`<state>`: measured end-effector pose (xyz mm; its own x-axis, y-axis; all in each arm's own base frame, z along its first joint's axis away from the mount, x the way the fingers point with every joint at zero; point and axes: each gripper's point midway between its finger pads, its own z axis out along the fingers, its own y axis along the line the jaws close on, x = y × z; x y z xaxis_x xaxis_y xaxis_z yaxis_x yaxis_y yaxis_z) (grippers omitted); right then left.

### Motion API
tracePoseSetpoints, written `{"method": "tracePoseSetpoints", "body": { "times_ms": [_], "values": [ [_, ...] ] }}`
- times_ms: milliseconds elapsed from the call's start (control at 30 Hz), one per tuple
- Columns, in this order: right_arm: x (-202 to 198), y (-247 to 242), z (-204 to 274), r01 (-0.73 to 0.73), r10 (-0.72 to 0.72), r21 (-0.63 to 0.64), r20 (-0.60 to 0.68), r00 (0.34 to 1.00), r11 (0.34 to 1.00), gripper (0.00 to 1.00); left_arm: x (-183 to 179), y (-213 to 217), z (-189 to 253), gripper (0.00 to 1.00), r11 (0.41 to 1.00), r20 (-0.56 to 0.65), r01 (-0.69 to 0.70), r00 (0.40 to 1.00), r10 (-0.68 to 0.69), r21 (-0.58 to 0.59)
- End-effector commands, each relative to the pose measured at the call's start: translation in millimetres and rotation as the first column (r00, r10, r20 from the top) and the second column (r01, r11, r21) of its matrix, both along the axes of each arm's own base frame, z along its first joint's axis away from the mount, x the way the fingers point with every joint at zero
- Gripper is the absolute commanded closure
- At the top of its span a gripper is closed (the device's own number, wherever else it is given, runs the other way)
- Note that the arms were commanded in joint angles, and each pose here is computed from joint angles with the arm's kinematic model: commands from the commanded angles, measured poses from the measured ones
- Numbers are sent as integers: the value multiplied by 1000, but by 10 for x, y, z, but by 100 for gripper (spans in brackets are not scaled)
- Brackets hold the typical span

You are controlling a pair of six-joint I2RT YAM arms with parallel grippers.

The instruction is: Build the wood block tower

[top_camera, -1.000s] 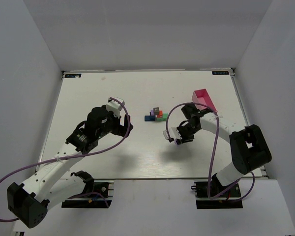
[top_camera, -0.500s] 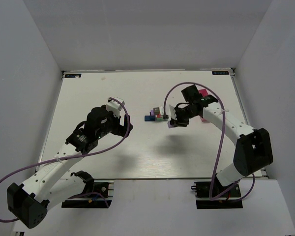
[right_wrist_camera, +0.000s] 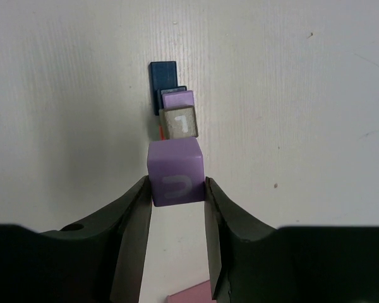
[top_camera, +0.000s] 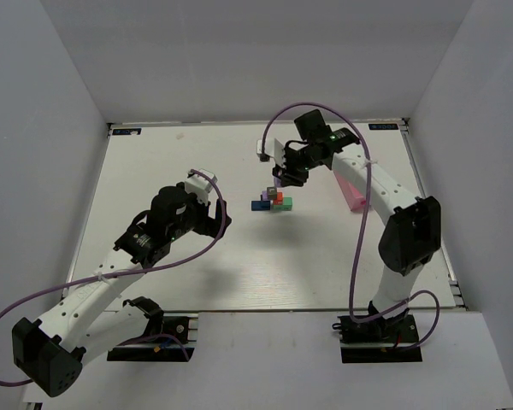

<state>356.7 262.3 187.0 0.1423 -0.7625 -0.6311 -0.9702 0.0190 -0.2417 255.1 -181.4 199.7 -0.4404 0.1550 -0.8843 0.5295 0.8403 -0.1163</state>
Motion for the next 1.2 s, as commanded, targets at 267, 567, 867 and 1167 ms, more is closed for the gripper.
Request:
{"method": "tracePoseSetpoints", "body": {
  "times_ms": [267, 567, 867, 1167],
  "values": [
    [201, 139, 84, -2, -1, -87, -32, 999, 996, 88, -7, 7, 87, 0, 1000, 32, 10, 999, -10, -12],
    [220, 177, -123, -25, 17, -149, -60, 998, 988, 88, -7, 7, 87, 0, 1000, 32, 10, 999, -10, -12],
    [249, 246, -311, -66, 53, -194, -71, 996, 979, 88, -7, 7, 87, 0, 1000, 32, 10, 999, -10, -12],
    [281, 297, -355, -74, 60, -191, -77, 995, 979, 87, -17, -6, 88, 0, 1000, 30, 18, 999, -18, -15]
  ]
}}
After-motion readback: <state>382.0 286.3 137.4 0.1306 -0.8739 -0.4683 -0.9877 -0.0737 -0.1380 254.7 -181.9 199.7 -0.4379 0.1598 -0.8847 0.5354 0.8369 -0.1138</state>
